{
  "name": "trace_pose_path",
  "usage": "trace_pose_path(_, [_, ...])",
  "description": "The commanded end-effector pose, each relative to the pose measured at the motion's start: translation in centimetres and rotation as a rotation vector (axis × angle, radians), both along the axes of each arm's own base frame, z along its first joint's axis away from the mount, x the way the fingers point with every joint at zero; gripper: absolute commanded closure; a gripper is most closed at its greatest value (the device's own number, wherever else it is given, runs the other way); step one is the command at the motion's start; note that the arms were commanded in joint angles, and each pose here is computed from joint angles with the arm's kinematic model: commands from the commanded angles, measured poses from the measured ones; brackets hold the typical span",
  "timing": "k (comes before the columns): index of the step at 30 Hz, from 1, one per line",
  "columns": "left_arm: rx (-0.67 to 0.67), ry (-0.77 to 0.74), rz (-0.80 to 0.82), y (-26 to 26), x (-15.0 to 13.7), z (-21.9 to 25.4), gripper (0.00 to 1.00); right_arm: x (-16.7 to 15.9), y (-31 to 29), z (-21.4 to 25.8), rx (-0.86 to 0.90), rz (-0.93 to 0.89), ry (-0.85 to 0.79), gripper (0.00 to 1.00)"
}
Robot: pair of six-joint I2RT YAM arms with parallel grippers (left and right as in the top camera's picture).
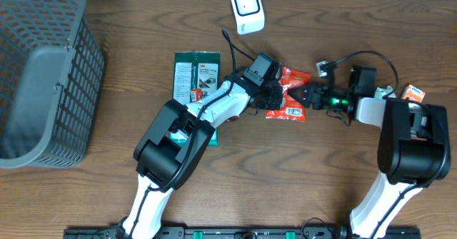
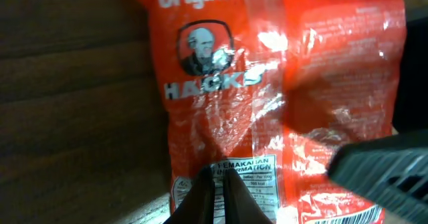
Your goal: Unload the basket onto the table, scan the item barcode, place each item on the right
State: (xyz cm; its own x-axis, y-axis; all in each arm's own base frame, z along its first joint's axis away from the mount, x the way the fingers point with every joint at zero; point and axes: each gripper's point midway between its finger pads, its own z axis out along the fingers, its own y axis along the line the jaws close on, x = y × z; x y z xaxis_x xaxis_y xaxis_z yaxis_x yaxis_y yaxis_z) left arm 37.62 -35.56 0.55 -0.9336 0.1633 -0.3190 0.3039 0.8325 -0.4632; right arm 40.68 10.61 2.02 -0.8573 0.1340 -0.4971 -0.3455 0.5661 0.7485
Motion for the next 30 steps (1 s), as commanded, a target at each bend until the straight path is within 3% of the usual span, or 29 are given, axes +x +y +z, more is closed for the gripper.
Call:
trace_pose_path(1, [0.193, 0.097, 0.028, 4.0, -2.3, -6.8, 0.91, -0.2, 1.2, -1.0, -0.026, 0.006, 0.022, 0.37])
trace_pose_path(11, [0.194, 0.095, 0.024, 4.0, -2.3, -6.8, 0.9, 0.1, 1.1, -0.8, -0.024, 0.002, 0.007, 0.58])
trace_pose_path(20, [0.202, 0.071, -0.021, 4.1, -2.3, -6.8, 0.91, 0.3, -0.7, 0.4, 0.023, -0.03, 0.009, 0.52])
trace_pose_path(30, [0.204, 0.062, -0.04, 4.1, -2.3, -6.8, 0.9, 0.1, -1.0, 0.2, 0.039, -0.055, 0.059, 0.8])
